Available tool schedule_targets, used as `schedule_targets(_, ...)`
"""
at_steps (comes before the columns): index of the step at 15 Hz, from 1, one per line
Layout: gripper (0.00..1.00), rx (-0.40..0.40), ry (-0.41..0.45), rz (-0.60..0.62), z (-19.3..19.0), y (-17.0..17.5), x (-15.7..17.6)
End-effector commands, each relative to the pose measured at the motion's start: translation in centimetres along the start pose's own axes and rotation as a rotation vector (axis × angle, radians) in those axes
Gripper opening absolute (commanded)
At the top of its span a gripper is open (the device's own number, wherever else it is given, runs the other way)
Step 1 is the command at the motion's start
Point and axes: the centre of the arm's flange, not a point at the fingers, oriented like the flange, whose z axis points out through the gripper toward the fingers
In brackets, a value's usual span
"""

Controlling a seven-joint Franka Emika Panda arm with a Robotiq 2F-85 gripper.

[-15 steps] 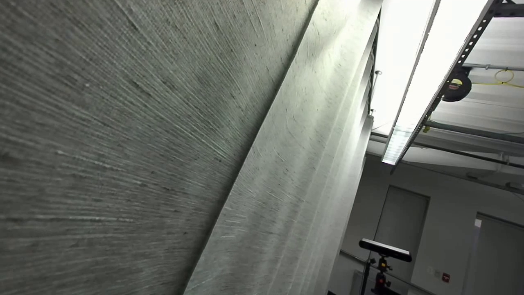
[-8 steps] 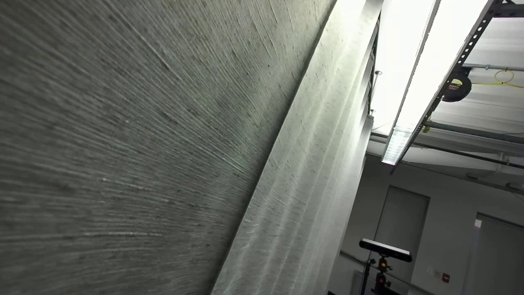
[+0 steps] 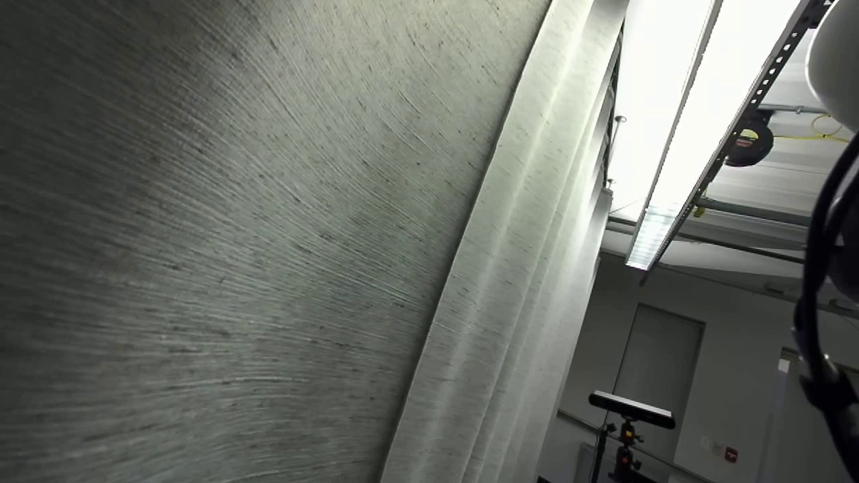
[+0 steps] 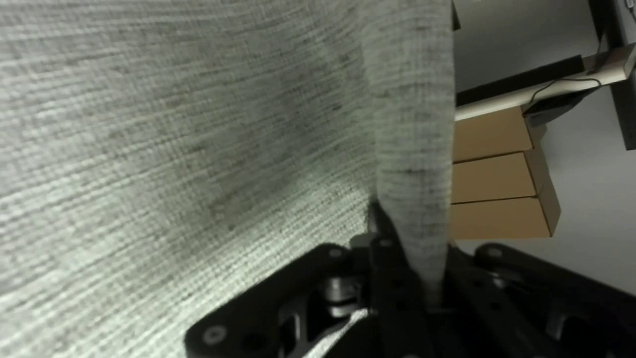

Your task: Close the curtain

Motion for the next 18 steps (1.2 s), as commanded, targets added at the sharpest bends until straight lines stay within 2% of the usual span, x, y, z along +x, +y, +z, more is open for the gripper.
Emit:
schedule_targets(1,0.01,-0.053,-0.146,-0.038,-2.5,3.4,-3.2)
schedule_targets(7,0.01,-0.140,-0.181,-0.108,-5.4,5.8,-3.2)
schedule_targets(9,0.30,-0.165,-0.189,-0.143,-6.1,6.2,-3.3)
schedule_targets(14,0.67,-0.296,-0.471,-0.225,-6.5,8.2,-7.9)
schedule_targets(18,0.97,-0.383,-0.703,-0.250,-7.8,8.2,-10.1)
